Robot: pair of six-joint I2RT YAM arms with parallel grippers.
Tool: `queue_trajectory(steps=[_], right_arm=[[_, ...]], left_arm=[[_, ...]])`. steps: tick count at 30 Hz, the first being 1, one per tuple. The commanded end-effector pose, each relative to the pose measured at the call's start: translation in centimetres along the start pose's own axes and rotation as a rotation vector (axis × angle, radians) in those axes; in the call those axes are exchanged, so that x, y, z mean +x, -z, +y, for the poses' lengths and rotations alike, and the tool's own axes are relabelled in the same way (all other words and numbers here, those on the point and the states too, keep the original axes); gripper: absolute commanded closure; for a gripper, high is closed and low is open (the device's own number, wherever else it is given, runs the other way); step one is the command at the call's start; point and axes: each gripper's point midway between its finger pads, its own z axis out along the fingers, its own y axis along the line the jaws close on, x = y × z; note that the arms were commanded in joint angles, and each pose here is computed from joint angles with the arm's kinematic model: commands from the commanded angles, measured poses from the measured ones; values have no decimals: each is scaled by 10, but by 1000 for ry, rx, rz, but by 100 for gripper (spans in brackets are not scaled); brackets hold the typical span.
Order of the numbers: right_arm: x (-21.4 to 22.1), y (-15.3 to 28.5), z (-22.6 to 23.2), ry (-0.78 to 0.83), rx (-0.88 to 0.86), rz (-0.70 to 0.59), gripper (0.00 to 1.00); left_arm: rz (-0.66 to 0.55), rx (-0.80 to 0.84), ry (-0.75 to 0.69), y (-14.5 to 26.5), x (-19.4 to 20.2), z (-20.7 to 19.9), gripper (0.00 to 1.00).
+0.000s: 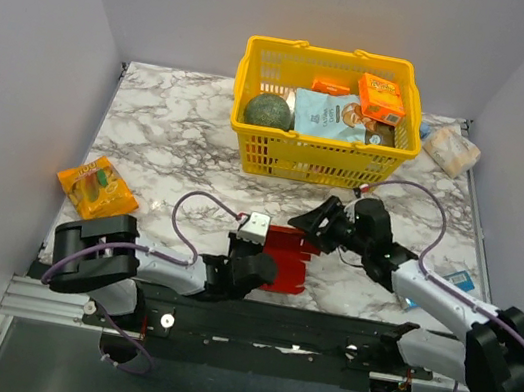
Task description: Fold the paper box
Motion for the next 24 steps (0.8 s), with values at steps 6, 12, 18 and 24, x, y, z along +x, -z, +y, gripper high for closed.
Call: queue_trajectory(steps=[6, 12, 18, 24], right_arm=[[4, 43, -49, 310, 103, -122, 37], [21, 45, -60, 386, 149, -73, 42], [21, 22, -58, 401, 183, -13, 47], [23, 1, -50, 366, 156, 24, 48]], left_arm=[[56, 73, -12, -10, -4, 7, 100], [2, 65, -31, -18, -16, 15, 100], [-32, 83, -34, -24, -23, 12, 100], [-44, 89, -9, -23, -24, 14, 100]])
